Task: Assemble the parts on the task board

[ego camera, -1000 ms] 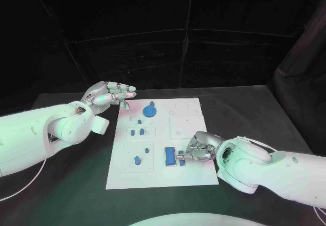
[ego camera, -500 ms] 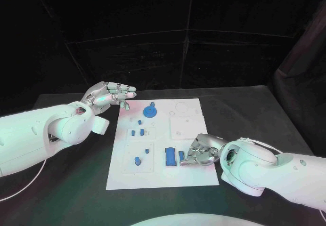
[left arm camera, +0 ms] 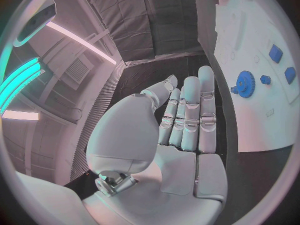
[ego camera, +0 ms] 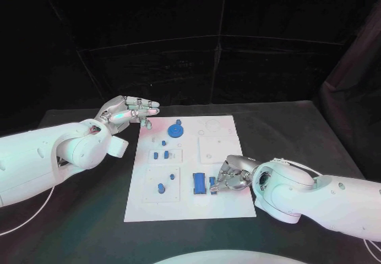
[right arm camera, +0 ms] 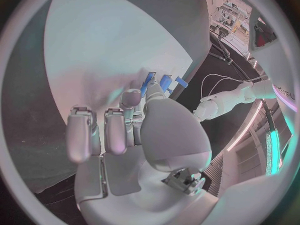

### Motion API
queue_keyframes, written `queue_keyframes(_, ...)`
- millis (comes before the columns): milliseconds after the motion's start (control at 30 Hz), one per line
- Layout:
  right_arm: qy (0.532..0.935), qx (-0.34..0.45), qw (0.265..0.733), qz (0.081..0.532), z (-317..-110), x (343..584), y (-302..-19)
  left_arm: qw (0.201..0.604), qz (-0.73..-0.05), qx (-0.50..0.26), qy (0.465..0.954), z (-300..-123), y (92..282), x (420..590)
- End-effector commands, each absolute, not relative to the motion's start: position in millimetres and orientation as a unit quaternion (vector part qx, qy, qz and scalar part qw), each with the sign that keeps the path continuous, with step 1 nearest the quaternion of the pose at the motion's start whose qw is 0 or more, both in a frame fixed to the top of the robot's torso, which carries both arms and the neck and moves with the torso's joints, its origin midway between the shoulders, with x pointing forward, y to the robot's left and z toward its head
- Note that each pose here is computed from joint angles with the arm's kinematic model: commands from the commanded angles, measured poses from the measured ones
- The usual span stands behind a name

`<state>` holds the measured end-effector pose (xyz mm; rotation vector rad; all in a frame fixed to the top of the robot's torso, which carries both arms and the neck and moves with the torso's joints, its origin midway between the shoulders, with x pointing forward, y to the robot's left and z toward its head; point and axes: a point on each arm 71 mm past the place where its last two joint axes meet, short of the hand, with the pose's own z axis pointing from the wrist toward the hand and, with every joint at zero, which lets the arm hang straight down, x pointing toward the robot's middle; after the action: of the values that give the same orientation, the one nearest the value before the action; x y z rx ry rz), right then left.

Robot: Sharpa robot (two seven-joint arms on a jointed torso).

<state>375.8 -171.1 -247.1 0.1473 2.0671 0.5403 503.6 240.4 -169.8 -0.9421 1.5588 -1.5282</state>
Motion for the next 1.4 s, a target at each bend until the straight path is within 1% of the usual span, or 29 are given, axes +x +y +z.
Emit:
queue_keyframes(33, 0.852, 0.042, 0.478, 0.212, -250, 375, -171, 0.369, -0.601, -0.366, 0.607, -168.6, 239.4, 503.3)
queue_keyframes(167, 0.846, 0.044, 0.481, 0.225, -248, 374, -171, 0.369, -0.600, -0.367, 0.607, -168.6, 240.0, 503.2)
queue_keyframes(400, 0.826, 0.074, 0.485, 0.276, -240, 369, -177, 0.370, -0.600, -0.367, 0.607, -168.8, 240.6, 503.8)
queue_keyframes(500, 0.813, 0.102, 0.479, 0.316, -236, 368, -184, 0.370, -0.601, -0.366, 0.607, -168.8, 240.0, 504.1)
queue_keyframes(600, 0.792, 0.144, 0.464, 0.370, -231, 374, -195, 0.369, -0.602, -0.365, 0.606, -168.8, 239.2, 504.4)
queue_keyframes(767, 0.732, 0.237, 0.440, 0.462, -216, 402, -216, 0.363, -0.607, -0.377, 0.598, -170.8, 237.8, 504.5)
queue_keyframes(800, 0.724, 0.249, 0.437, 0.472, -215, 406, -218, 0.362, -0.608, -0.379, 0.596, -171.5, 237.7, 504.5)
queue_keyframes(900, 0.673, 0.312, 0.427, 0.517, -210, 436, -231, 0.358, -0.613, -0.394, 0.584, -174.4, 237.0, 506.5)
queue_keyframes(933, 0.660, 0.324, 0.427, 0.526, -211, 444, -234, 0.358, -0.614, -0.398, 0.580, -175.2, 236.8, 507.9)
queue_keyframes(1067, 0.617, 0.361, 0.435, 0.547, -212, 476, -241, 0.367, -0.614, -0.418, 0.560, -179.0, 237.6, 515.1)
queue_keyframes(1167, 0.594, 0.375, 0.445, 0.555, -214, 496, -245, 0.381, -0.609, -0.437, 0.541, -182.4, 240.3, 521.2)
queue_keyframes(1300, 0.579, 0.383, 0.454, 0.558, -216, 513, -248, 0.397, -0.606, -0.449, 0.522, -187.2, 240.4, 527.4)
queue_keyframes(1400, 0.573, 0.385, 0.458, 0.560, -217, 520, -249, 0.411, -0.603, -0.453, 0.512, -190.1, 238.3, 530.4)
